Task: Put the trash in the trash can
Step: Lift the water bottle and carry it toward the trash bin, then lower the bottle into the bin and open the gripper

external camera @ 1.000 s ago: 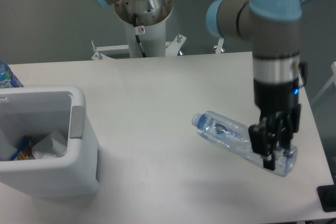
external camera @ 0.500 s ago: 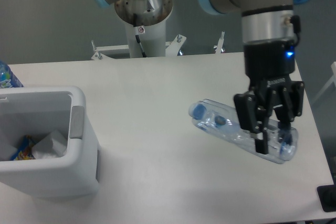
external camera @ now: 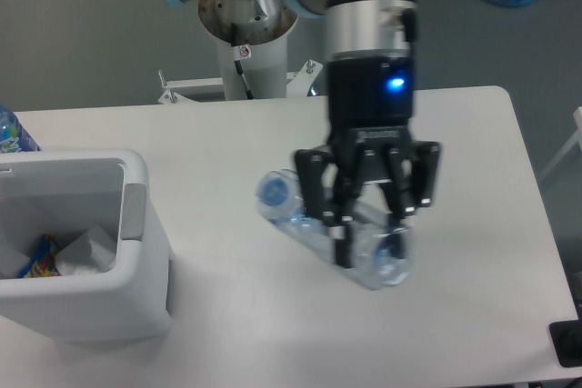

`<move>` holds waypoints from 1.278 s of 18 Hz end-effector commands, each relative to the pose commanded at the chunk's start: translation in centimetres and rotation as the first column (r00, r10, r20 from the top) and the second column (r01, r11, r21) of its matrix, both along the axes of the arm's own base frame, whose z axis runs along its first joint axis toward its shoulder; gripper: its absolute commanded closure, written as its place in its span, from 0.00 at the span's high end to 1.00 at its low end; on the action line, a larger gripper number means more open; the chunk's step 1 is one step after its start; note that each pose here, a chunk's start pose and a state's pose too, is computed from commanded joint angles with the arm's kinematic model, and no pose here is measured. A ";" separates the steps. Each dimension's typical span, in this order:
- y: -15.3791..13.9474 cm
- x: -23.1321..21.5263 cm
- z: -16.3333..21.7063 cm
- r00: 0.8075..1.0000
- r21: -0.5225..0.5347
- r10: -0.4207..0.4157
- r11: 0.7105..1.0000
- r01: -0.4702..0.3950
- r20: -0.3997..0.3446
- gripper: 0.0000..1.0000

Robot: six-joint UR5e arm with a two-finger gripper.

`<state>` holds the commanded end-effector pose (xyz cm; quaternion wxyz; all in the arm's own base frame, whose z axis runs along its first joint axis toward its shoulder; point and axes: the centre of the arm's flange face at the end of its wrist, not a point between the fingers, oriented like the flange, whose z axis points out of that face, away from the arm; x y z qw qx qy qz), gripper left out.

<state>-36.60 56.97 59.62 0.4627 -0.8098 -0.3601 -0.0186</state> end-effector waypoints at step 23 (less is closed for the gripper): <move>7.7 16.8 -3.1 0.963 -0.038 -0.265 0.963 0.267 0.050 0.60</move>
